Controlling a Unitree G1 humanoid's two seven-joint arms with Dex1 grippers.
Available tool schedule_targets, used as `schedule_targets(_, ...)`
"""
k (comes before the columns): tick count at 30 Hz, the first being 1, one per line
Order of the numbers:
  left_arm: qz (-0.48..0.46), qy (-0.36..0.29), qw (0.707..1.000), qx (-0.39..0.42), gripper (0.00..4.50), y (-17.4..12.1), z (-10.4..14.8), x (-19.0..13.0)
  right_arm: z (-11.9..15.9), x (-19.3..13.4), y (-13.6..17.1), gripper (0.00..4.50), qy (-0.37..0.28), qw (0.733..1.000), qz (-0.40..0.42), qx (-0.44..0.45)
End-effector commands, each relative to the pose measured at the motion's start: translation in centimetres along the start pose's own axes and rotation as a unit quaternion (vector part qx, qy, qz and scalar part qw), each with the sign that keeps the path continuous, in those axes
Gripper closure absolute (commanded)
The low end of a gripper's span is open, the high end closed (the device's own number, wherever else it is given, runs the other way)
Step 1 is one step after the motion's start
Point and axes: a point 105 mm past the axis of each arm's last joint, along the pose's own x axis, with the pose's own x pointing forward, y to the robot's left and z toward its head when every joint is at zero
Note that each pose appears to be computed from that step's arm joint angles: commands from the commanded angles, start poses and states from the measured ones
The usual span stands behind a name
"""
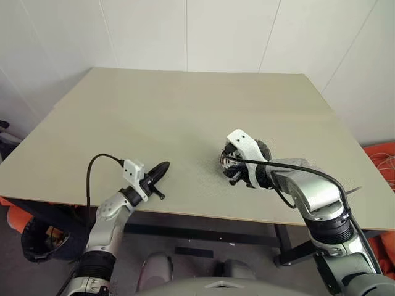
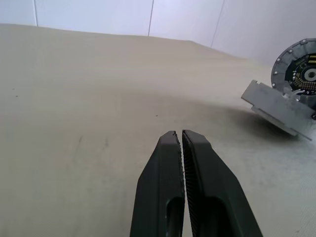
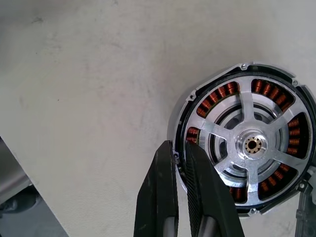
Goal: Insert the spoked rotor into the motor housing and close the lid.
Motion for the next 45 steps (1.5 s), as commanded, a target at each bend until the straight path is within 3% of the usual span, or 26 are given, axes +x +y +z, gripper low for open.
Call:
schedule_targets(1,-0.011,-0.038,0.999,0.024,4.31,-1.0,2.5,1.2,1.7,-1.2,0.4,4.47,-0.033,0.999,-0.007,0.0)
schedule_targets(10,0.029,-0.054,0.998,0.032,4.31,-0.3,3.1,2.1,1.4,0.0,1.2,4.47,-0.02,0.999,-0.002,0.049)
schedule_targets(16,0.006,-0.045,0.998,0.032,4.31,-1.9,3.0,2.1,1.4,1.6,1.8,4.47,-0.011,0.998,0.012,0.065)
schedule_targets(22,0.006,-0.047,0.998,0.03,4.31,-3.1,3.9,1.9,2.6,4.3,2.3,4.47,-0.018,0.993,0.019,0.113)
schedule_targets(28,0.015,-0.042,0.999,0.03,4.31,-2.4,4.2,1.7,3.5,5.9,3.4,4.47,-0.022,0.991,0.041,0.125)
schedule_targets(36,0.02,-0.034,0.999,0.024,4.31,-1.3,3.5,1.4,5.3,5.8,4.9,1.83,-0.045,0.99,0.078,0.107)
schedule_targets(40,0.021,-0.033,0.999,0.02,4.31,-1.2,3.2,1.2,6.6,5.1,5.0,1.83,-0.076,0.99,0.09,0.083)
schedule_targets(43,0.021,-0.034,0.999,0.019,4.31,-1.7,3.2,1.2,9.5,3.5,5.7,1.83,-0.144,0.979,0.127,0.069)
schedule_targets(45,0.02,-0.035,0.999,0.018,4.31,-2.1,3.3,1.3,11.8,2.1,6.1,2.23,-0.196,0.967,0.152,0.065)
